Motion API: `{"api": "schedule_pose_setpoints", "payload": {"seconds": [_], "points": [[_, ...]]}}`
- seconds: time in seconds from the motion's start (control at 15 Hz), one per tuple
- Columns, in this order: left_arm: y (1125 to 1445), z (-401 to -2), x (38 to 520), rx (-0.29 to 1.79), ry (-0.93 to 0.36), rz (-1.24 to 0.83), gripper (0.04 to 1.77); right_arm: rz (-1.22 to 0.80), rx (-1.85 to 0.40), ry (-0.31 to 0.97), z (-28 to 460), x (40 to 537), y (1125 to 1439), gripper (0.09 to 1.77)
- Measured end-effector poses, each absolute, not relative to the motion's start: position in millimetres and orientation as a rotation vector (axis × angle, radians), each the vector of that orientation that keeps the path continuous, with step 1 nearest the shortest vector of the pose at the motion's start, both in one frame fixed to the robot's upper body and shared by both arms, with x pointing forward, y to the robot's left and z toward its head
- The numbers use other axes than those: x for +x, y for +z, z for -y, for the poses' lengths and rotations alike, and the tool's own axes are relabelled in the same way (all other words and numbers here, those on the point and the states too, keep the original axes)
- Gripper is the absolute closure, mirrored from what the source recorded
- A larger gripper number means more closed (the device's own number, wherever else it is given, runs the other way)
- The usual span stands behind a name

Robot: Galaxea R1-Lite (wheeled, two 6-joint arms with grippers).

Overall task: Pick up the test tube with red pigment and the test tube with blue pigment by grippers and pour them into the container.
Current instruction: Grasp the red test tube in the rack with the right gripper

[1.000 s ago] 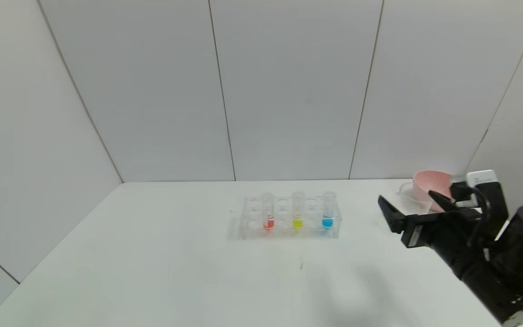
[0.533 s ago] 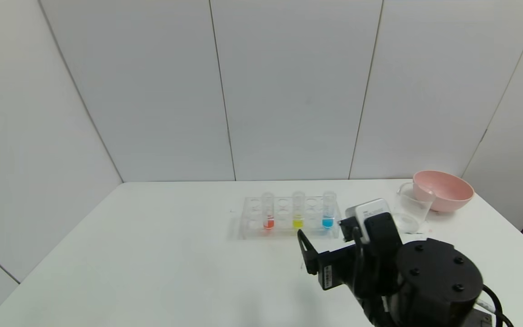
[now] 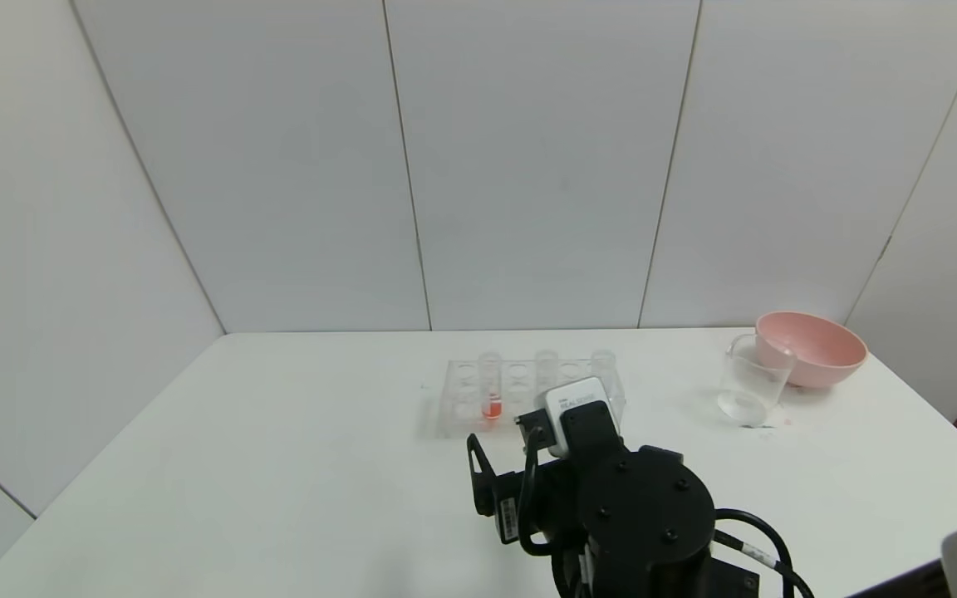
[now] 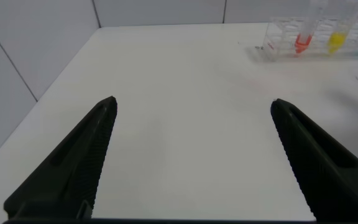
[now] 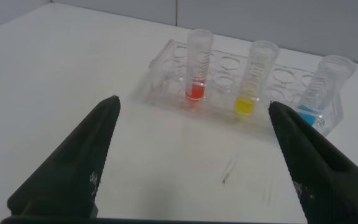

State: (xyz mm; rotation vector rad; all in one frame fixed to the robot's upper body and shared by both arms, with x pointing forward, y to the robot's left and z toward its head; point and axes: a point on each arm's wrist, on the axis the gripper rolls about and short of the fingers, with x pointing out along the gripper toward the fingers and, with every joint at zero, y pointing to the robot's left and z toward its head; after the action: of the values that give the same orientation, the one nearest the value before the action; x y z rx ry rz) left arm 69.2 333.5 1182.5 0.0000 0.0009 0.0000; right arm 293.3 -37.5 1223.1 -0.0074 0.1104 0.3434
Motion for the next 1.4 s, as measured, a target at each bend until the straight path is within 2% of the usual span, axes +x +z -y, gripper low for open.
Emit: {"api": "schedule_pose_setpoints", "payload": {"seconds": [0.8,1.4], "points": [[1183,-334,69,0.0,0.0,-0.001,0.05,-0.102,0.001,0.284,-8,379,1192,0.15],[1183,-334,69,0.0,0.0,-0.001,0.05,-0.062,-0.033,0.248,-17,420,1182,0.15]]}}
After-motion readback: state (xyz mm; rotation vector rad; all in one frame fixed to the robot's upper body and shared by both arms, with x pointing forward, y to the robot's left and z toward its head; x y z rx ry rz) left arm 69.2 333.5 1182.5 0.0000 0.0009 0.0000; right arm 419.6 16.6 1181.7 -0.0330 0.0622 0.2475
